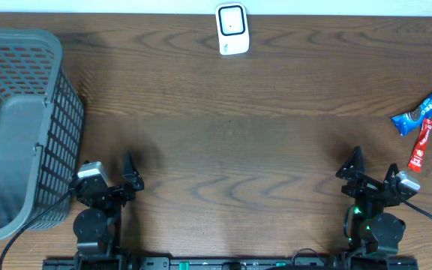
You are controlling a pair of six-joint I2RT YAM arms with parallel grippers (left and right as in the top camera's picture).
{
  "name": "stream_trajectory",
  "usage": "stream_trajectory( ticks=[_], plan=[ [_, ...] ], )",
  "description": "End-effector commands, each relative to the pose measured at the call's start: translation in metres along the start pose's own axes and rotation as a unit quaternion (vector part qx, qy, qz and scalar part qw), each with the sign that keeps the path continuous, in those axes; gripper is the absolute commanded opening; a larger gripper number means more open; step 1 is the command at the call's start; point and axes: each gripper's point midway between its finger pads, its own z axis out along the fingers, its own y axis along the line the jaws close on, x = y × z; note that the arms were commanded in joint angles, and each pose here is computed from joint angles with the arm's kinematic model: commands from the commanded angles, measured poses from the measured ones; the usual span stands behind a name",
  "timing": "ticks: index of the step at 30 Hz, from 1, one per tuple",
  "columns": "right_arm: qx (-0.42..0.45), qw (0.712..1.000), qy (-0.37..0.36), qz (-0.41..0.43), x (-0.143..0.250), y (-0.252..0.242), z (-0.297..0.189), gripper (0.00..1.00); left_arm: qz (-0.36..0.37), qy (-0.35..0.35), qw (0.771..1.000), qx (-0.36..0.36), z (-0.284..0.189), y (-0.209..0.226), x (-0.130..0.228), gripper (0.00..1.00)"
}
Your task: Scan the item barcode
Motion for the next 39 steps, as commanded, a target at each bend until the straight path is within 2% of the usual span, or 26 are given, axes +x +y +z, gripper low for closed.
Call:
stream_trajectory(
  ticks=[1,25,39],
  plan=[
    [-0.006,1.0,0.001,-0.007,0.001,0.003,0.0,0.99,0.015,0.001,1.0,0.008,0.004,-0.002,0.01,0.98],
    [-0.006,1.0,0.001,-0.007,0.001,0.003,0.0,0.99,0.08,0.004,0.995,0.054,0.005,-0.017,0.017,0.98],
    [-0.006,1.0,0.001,-0.007,0.001,0.003,0.0,0.99,0.08,0.003,0.995,0.057,0.005,-0.018,0.017,0.98]
  ],
)
